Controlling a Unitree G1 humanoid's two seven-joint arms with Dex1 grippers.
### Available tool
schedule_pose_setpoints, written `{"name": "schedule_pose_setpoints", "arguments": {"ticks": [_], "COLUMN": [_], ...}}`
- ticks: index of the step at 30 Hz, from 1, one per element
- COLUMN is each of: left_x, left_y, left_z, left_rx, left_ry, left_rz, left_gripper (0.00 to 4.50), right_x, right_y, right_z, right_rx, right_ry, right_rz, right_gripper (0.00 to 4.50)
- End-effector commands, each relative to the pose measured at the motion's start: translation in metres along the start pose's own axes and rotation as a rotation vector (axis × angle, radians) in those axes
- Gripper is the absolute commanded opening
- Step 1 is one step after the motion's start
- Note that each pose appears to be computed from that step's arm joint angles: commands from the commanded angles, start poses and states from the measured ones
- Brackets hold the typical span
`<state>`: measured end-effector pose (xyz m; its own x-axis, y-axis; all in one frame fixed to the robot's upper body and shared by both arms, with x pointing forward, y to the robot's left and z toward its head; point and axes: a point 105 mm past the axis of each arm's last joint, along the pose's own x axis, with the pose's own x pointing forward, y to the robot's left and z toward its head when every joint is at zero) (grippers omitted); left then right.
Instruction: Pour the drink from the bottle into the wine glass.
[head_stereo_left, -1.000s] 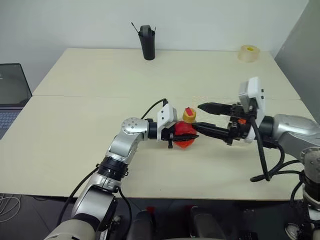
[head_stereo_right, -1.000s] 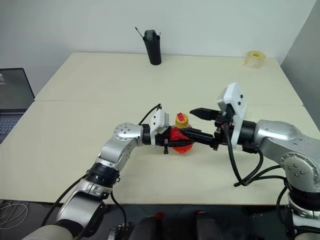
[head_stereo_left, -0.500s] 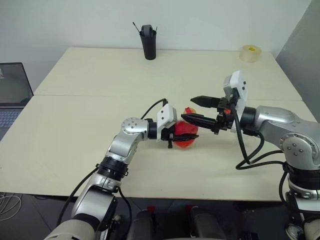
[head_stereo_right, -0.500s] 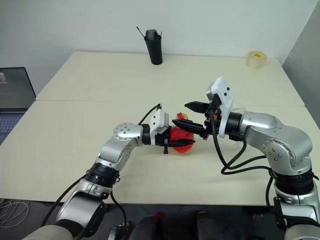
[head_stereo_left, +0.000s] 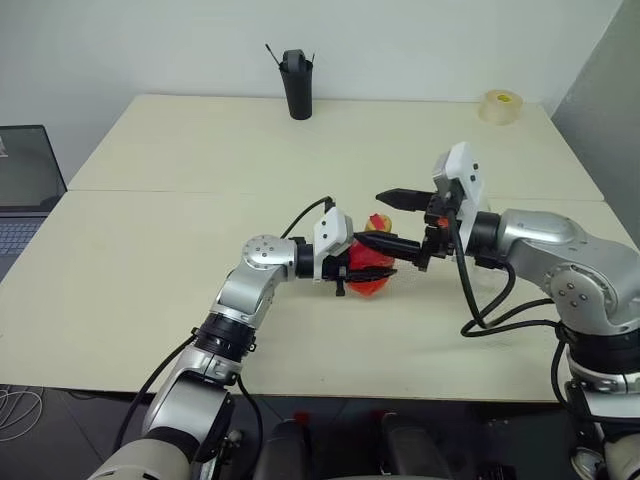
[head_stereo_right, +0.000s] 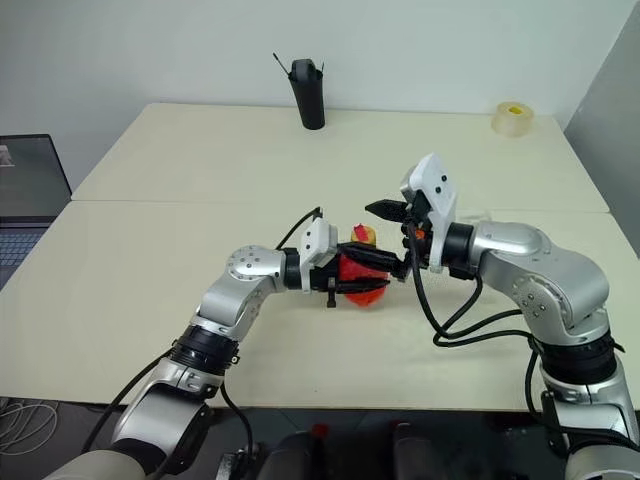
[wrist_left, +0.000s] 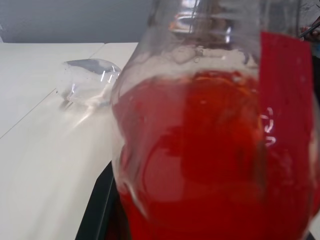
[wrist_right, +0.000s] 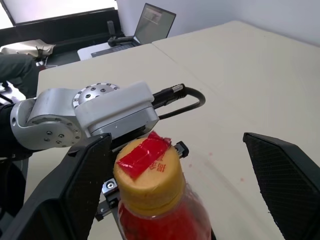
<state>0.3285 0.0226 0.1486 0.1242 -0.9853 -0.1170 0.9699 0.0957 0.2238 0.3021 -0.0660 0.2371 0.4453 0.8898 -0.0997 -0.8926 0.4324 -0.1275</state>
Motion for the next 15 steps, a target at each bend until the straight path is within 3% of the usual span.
{"name": "schedule_pose_setpoints", "arguments": {"ticks": [1,10,15], "left_x": [0.002,0.001,0.0], "left_y": [0.0,0.0,0.001], "left_z": [0.024,0.025,0.025], "left_rx": [0.083,0.082,0.085], "left_ry": [-0.061,-0.061,-0.06], "left_rz": [-0.004,0.0,0.004], "left_gripper": [1.56,1.56,1.56], "right_x": [0.004,0.002,-0.032], "right_y": [-0.002,-0.013,-0.023], "right_z": [0.008,0.005,0.001], "right_rx": [-0.048,-0.057,-0.053], "right_ry": [-0.027,-0.021,0.006], "right_rz": [0.001,-0.031,-0.086], "right_gripper": [4.5,4.5,4.5]}}
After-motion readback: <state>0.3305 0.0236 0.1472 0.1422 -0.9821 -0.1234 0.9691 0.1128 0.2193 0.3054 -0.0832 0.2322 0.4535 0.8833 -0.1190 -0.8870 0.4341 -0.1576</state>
